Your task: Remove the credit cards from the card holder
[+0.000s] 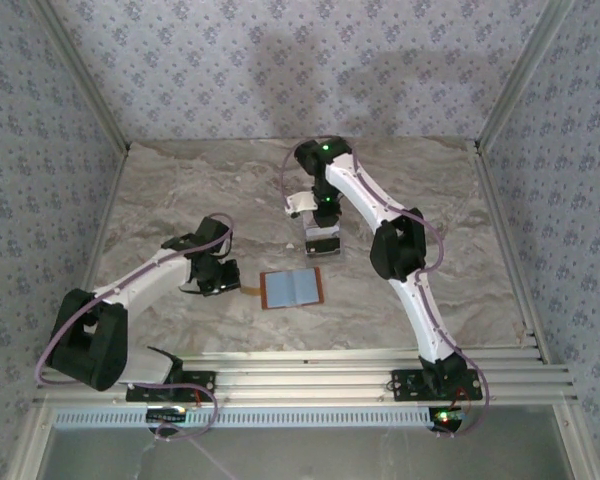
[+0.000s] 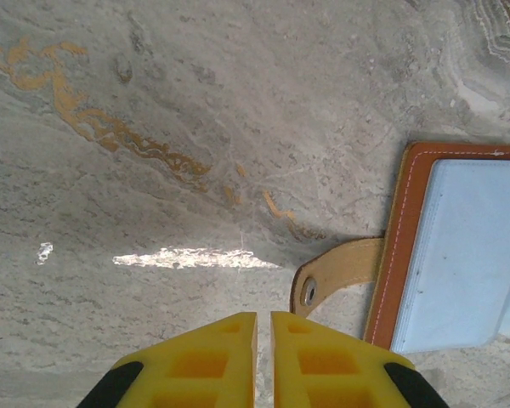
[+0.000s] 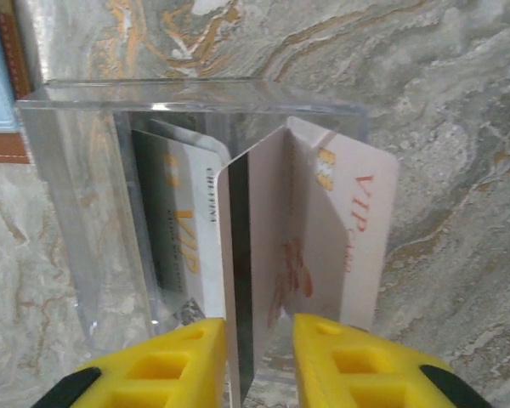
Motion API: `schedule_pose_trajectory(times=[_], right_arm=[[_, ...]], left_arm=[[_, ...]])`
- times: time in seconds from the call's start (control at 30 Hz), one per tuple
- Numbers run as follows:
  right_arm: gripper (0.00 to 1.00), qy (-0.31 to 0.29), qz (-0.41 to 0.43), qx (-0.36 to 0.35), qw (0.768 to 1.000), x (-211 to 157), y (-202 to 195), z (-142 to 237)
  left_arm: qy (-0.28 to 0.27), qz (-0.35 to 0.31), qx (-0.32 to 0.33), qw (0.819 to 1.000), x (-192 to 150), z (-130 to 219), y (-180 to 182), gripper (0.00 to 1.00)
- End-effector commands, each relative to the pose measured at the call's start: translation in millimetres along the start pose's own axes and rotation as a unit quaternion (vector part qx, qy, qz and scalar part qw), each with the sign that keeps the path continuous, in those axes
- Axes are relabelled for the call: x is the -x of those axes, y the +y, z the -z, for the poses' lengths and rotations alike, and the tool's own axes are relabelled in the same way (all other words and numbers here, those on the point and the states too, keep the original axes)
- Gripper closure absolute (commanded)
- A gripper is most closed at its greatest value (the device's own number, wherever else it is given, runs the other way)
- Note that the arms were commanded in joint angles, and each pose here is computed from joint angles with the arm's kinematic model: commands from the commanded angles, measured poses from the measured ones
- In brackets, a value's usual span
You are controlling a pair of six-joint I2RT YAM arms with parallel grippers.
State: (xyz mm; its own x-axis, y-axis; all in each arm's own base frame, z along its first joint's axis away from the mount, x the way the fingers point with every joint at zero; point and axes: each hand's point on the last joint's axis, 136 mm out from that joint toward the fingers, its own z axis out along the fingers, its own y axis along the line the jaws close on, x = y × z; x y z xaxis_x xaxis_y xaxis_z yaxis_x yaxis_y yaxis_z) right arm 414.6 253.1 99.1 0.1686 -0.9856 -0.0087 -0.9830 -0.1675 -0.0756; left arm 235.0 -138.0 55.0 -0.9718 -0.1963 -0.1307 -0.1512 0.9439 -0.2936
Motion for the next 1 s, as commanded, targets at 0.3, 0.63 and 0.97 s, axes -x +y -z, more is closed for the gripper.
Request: schedule_pose_trajectory(times=[0.3, 0.63, 0.97], right_arm=[[0.52, 0.002, -0.031, -0.143, 0.989, -5.3, -43.8, 44.8], [0.49, -0.086, -0.143, -0.182, 0.969, 2.4, -34.5, 83.8], [0.46, -0.266, -0.399, -0.159, 0.863, 12.0, 5.1, 113.2]], left_arm=[[0.001, 0.000, -0.007, 1.000, -2.8, 3.9, 0.6, 0.86], [-0.001, 0.000, -0.008, 1.000, 0.3, 0.8, -0.8, 0.86], [-0.003, -0.001, -0.019, 1.000, 10.8, -7.3, -9.4, 0.75]])
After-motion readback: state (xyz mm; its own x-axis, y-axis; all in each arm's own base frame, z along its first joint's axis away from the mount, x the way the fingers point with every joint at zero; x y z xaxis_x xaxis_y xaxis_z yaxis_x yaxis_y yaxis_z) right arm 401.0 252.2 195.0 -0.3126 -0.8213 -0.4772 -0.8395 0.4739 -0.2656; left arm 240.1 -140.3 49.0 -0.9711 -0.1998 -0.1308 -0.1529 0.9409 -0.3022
